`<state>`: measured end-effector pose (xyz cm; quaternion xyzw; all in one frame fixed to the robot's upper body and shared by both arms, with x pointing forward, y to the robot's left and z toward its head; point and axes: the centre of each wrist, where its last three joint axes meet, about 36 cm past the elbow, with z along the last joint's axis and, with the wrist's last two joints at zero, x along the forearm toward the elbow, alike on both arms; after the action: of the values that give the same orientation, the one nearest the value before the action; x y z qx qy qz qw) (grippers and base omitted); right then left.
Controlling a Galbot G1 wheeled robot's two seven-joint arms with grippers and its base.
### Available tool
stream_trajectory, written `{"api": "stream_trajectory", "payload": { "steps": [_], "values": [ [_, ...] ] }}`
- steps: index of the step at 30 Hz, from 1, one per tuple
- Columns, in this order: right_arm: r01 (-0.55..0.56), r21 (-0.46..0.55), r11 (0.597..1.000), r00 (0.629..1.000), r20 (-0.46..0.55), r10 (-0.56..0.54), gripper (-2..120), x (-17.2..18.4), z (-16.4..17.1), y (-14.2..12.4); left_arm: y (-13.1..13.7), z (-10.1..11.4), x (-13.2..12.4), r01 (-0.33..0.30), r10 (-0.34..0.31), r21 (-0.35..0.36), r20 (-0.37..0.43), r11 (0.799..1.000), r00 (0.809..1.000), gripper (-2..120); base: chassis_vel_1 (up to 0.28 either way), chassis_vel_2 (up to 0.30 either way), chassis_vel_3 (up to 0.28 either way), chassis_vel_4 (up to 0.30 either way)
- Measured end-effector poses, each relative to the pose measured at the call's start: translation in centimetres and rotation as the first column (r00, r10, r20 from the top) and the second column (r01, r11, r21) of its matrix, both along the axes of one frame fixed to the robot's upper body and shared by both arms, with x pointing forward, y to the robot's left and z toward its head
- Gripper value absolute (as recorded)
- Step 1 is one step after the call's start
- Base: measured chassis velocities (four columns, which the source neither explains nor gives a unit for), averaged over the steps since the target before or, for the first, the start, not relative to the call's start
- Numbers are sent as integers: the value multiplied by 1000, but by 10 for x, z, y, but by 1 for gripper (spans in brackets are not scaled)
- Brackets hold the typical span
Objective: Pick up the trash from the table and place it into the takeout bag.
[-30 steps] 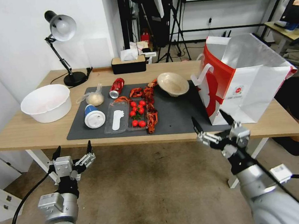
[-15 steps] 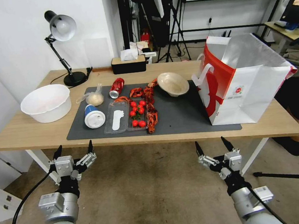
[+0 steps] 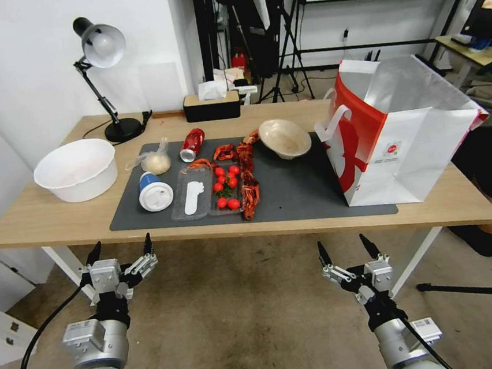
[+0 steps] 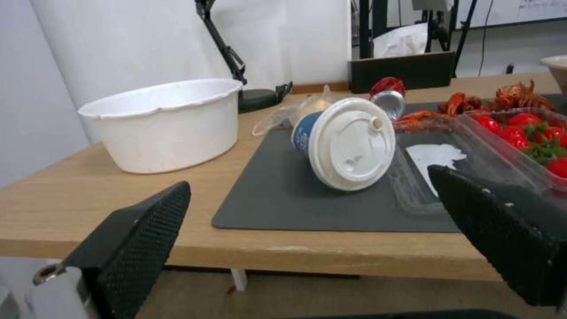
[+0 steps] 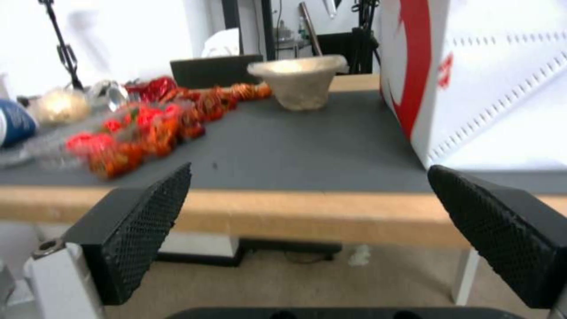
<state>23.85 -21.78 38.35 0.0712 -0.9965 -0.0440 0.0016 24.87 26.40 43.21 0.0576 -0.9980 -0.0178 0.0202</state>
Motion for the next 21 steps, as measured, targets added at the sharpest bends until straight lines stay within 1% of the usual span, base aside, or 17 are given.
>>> {"api": "stream_trajectory", "payload": {
  "steps": [5, 8, 9, 13, 14, 16, 17, 19, 20, 21],
  "values": [
    [3, 6, 1000, 1000, 3, -3, 100, 16, 15, 10, 0, 0, 0, -1, 1, 1, 5, 1000, 1000, 100, 0, 0, 0, 0],
    [-14, -6, 1000, 1000, 14, 14, 100, 44, 32, 19, 1, 0, 0, -3, 3, 2, 13, 1000, 1000, 100, 0, 0, 0, 0],
    [-14, -6, 1000, 1000, 14, 14, 100, 44, 32, 19, 1, 0, 0, -3, 3, 2, 13, 1000, 1000, 100, 0, 0, 0, 0],
    [-56, -45, 997, 998, 30, 58, 100, 75, 42, 26, 1, 0, 0, -6, 6, 3, 18, 1000, 1000, 100, 0, 0, 0, 0],
    [-56, -45, 997, 998, 30, 58, 100, 75, 42, 26, 1, 0, 0, -6, 6, 3, 18, 1000, 1000, 100, 0, 0, 0, 0],
    [-85, -86, 993, 995, 38, 88, 100, 95, 47, 28, 1, 1, 0, -7, 7, 1, 20, 1000, 1000, 100, 0, 0, 0, 0],
    [-85, -86, 993, 995, 38, 88, 100, 95, 47, 28, 1, 1, 0, -7, 7, 1, 20, 1000, 1000, 100, 0, 0, 0, 0],
    [-113, -161, 980, 991, 45, 122, 100, 119, 51, 25, 1, 1, 0, -8, 8, 1, 21, 1000, 1000, 100, 0, 0, 0, 0],
    [-113, -161, 980, 991, 45, 122, 100, 119, 51, 25, 1, 1, 0, -8, 8, 1, 21, 1000, 1000, 100, 0, 0, 0, 0],
    [-123, -203, 971, 989, 52, 136, 100, 134, 56, 23, 1, 1, 0, -9, 9, 2, 23, 1000, 1000, 100, 0, 0, 0, 0]
  ]
}}
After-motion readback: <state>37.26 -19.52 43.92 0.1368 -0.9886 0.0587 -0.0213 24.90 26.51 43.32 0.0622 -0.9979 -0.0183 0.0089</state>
